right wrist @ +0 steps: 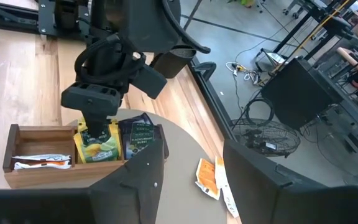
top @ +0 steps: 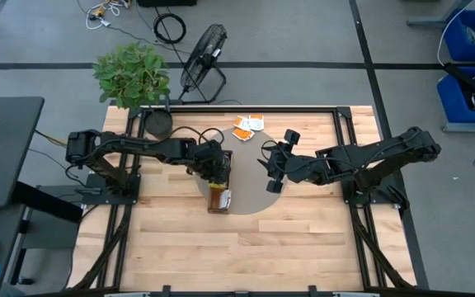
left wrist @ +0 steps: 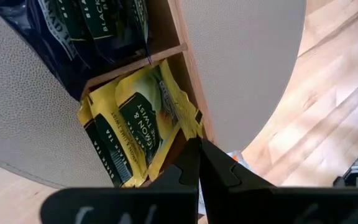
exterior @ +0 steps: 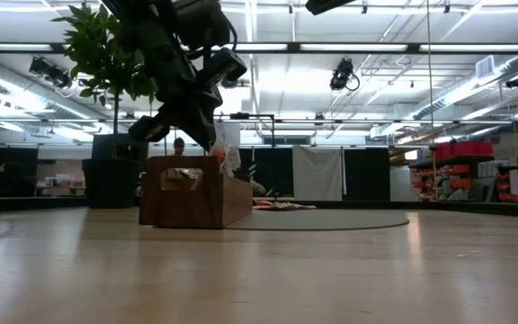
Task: Pick & Place Tea
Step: Put the yellow tea bag into the middle section of the wooden organizer
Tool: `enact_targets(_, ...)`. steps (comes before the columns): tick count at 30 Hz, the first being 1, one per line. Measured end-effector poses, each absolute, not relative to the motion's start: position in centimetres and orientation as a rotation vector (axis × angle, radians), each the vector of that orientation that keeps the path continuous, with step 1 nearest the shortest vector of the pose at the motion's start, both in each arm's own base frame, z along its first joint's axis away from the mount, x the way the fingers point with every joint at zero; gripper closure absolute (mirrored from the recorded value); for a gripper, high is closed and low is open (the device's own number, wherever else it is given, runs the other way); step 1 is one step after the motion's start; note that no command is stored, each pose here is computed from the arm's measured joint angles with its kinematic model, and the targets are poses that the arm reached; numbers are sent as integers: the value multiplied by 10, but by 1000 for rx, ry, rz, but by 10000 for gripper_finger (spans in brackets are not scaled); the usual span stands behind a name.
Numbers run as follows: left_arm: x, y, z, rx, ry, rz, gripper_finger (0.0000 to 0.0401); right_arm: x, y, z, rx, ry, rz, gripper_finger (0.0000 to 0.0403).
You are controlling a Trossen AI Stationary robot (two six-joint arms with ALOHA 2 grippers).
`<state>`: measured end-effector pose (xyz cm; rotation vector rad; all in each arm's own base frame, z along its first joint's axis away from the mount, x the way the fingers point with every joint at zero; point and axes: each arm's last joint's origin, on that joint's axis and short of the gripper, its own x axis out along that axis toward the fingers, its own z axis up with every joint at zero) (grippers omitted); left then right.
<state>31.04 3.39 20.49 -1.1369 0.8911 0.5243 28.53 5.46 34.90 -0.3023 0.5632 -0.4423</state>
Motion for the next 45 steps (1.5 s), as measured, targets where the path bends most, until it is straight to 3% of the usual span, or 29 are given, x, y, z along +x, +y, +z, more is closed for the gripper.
enact_targets(45,321,30,188,-1133,929,486,398,285,55,348,-294,569,-422,230)
